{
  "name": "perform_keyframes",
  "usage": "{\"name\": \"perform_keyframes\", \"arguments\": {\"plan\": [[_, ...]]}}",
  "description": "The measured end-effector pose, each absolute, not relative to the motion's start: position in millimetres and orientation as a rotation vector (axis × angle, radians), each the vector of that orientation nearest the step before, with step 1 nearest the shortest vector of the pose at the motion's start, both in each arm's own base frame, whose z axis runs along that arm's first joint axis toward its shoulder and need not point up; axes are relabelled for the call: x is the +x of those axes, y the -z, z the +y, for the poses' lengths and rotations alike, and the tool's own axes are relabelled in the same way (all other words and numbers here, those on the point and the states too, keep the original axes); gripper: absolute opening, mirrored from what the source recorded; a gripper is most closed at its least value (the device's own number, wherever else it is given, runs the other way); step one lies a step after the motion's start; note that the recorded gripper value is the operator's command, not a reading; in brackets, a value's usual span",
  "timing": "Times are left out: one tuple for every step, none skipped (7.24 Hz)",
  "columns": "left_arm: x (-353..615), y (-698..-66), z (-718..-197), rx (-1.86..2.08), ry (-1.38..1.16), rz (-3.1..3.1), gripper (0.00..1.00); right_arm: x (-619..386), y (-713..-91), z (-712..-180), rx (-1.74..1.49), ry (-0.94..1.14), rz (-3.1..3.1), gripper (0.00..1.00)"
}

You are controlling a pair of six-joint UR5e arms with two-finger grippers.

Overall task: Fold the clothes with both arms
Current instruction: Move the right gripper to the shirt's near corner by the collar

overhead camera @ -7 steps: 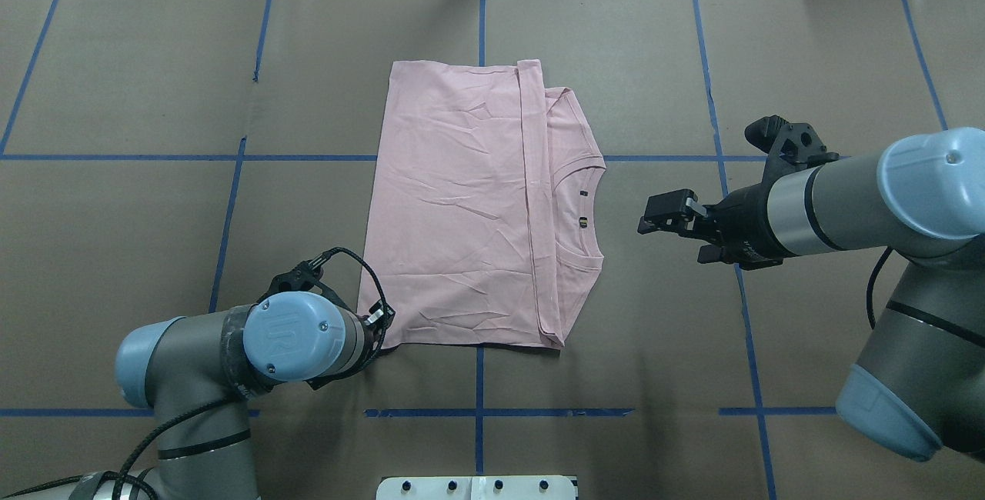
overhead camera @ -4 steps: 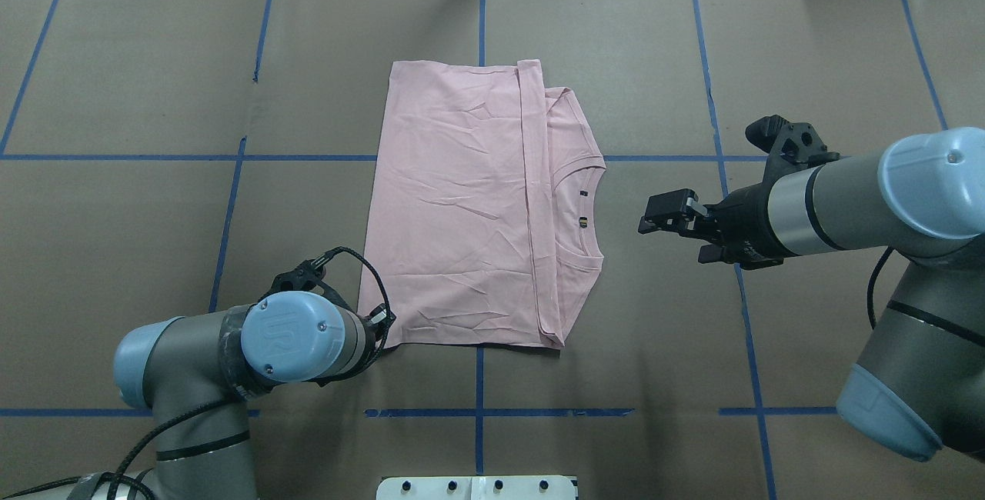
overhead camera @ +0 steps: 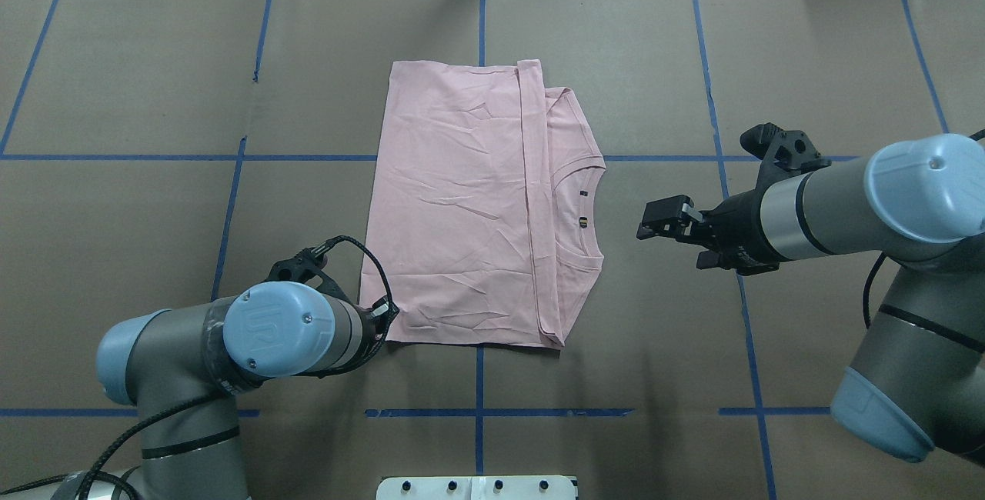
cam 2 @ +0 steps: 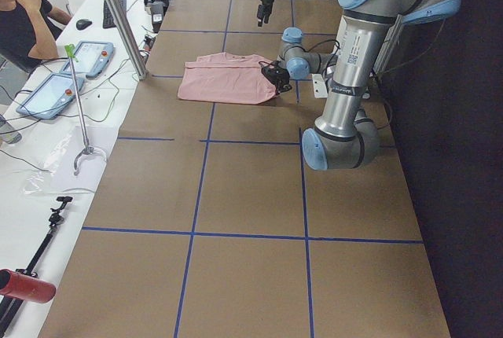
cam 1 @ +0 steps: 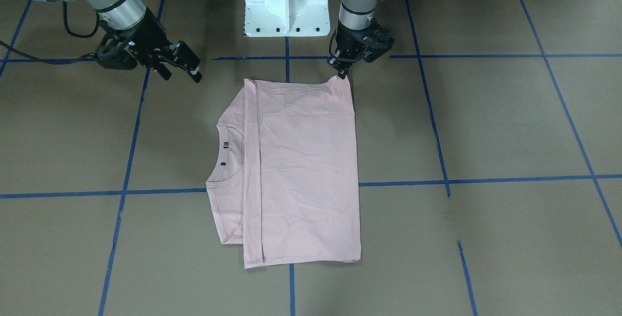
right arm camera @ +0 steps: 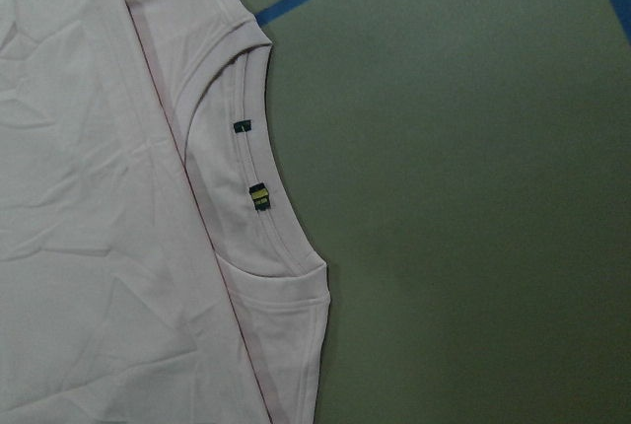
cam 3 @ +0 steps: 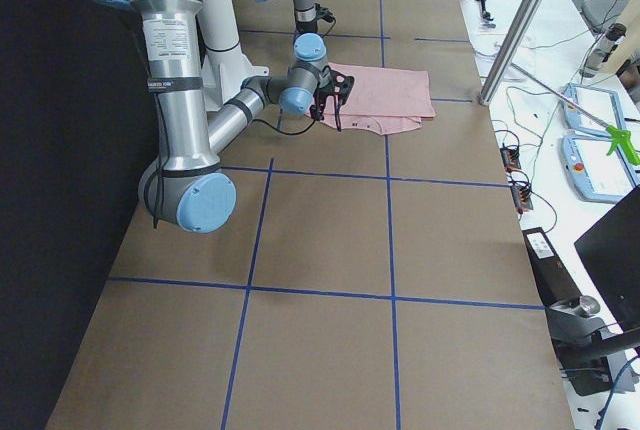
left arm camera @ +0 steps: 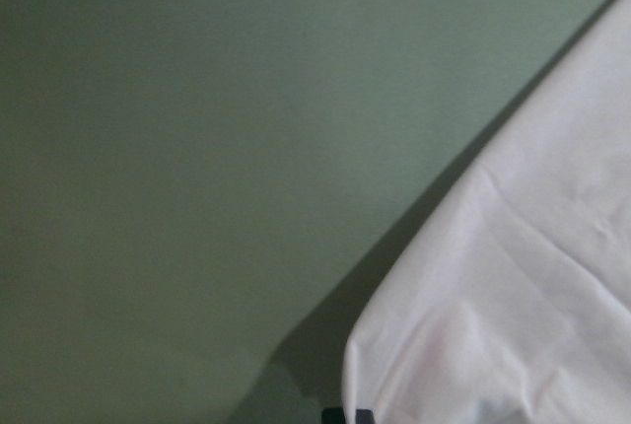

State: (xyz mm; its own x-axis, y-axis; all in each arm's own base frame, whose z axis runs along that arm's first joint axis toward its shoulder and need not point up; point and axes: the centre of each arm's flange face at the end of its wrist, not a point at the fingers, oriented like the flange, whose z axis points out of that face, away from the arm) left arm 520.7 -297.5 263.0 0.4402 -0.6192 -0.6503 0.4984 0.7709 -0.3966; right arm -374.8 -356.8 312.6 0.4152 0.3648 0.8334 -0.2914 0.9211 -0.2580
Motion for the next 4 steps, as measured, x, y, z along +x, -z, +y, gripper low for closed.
{"name": "perform_keyframes", "arguments": {"plan": [[517.2,-261.1,-299.7,-0.14,0.676,0.878,0.0,-396.3,-303.4,-352.0,-0.1,-0.428,-1.015,1.0],[515.0,-260.4,-301.6,-0.125,0.652,0.881,0.0,-417.5,-289.4,-347.7,-0.128,-0.449,-0.967,1.0],[513.3,-260.2,-303.5,-0.115,0.639,0.883,0.0,-440.3,-276.8,-342.2,-0.156,-0.478,-0.935,1.0],[511.7,-260.2,-305.8,-0.11,0.636,0.883,0.0,-462.5,-269.8,-335.6,-0.177,-0.501,-0.916,1.0]]}}
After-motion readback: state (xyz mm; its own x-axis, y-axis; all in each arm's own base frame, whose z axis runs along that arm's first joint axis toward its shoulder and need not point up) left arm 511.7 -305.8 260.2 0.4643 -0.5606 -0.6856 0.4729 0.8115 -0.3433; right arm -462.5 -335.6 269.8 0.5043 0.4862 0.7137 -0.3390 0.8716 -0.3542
